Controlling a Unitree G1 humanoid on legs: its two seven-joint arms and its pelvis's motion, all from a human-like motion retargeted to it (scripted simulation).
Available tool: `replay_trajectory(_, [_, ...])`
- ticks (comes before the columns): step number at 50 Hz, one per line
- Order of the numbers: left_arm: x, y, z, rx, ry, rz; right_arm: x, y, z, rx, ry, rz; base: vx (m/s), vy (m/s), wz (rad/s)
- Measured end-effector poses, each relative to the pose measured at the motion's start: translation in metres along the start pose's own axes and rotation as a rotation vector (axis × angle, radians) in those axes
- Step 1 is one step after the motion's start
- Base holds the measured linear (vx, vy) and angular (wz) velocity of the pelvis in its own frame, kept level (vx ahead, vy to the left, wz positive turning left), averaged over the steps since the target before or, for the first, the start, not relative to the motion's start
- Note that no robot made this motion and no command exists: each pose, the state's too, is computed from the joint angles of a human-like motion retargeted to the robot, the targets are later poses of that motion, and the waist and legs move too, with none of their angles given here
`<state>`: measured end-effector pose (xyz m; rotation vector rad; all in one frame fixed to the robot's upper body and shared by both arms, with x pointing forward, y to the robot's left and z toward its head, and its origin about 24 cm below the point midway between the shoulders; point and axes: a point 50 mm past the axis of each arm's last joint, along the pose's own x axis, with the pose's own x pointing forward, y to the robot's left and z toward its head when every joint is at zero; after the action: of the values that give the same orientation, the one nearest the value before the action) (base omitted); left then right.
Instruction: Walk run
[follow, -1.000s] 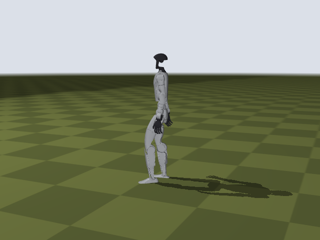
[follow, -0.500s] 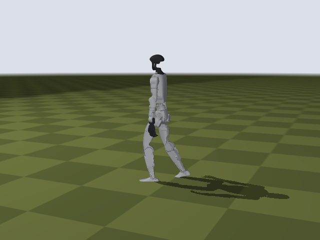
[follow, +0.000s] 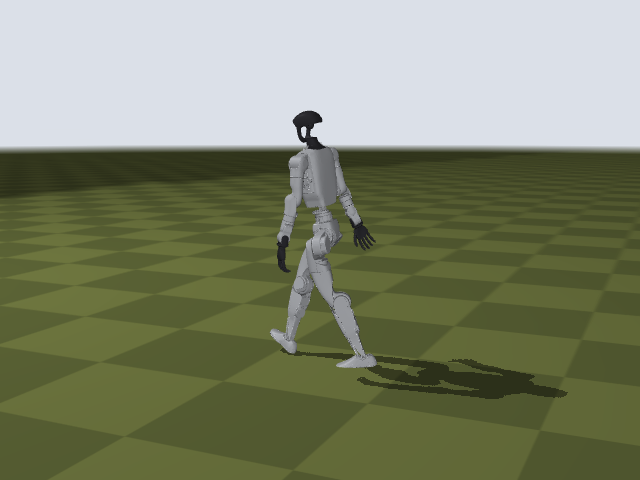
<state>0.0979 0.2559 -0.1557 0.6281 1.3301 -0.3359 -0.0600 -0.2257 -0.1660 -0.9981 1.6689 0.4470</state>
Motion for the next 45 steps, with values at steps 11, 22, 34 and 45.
replay_trajectory(11, [-0.014,-0.096,-0.079,-0.081,0.240,-0.254,0.003,-0.021,0.007,0.095,0.029,-0.020,1.08,0.00,0.22])
replay_trajectory(22, [-0.028,-0.121,-0.111,-0.217,0.378,-0.290,-0.032,-0.155,0.128,0.056,-0.442,-0.527,0.86,-0.03,-0.57])
replay_trajectory(34, [-0.018,-0.094,-0.093,-0.064,0.331,-0.313,-0.022,-0.122,0.116,-0.150,-0.424,-0.486,1.08,0.10,-0.44])
replay_trajectory(45, [-0.003,0.002,-0.027,-0.142,0.125,0.025,0.000,-0.011,0.012,-0.083,0.035,-0.068,0.98,0.05,0.13])
